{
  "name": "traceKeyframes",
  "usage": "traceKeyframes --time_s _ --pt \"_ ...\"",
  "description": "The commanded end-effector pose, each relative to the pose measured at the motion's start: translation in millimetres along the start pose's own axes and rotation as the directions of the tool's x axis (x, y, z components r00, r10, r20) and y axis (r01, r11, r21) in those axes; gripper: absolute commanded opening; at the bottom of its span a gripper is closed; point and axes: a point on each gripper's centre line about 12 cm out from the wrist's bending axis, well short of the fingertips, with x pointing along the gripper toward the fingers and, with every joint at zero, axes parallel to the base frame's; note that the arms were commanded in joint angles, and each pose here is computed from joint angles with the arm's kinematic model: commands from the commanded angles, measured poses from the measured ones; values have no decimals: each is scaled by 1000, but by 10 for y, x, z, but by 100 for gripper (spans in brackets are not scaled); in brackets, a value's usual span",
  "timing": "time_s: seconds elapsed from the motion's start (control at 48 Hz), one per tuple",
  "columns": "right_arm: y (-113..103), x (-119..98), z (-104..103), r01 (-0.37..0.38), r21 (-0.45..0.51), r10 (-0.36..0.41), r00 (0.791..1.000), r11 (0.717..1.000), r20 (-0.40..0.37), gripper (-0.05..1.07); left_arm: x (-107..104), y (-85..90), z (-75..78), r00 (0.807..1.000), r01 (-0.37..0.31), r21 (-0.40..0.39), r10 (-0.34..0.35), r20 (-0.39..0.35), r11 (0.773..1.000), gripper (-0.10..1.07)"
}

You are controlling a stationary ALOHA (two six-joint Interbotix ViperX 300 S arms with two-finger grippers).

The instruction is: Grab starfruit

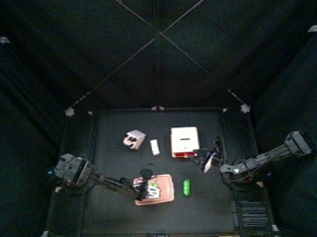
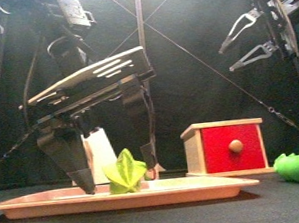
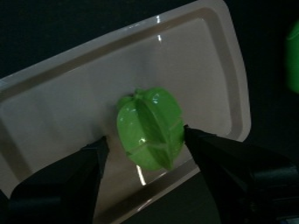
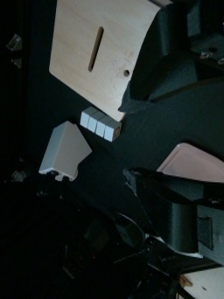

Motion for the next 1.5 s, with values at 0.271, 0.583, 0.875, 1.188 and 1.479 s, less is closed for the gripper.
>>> traceKeyframes --time_s 0.271,0.583,0.875,1.188,1.479 --pt "25 -2 34 -5 3 5 1000 1000 10 87 -24 -84 20 1000 25 -33 -25 3 999 98" --pt "26 -2 32 -6 3 6 1000 1000 9 87 -33 -83 22 1000 26 -32 -26 2 999 79" --pt "24 -2 33 -4 4 4 1000 1000 9 87 -97 -101 43 999 40 -29 -40 4 999 77" --pt "23 -2 32 -3 5 3 1000 1000 9 87 -230 -109 87 998 69 -23 -69 8 997 77" --pt "19 -2 29 -3 3 3 1000 1000 9 87 -331 -33 112 997 75 -23 -75 7 997 77"
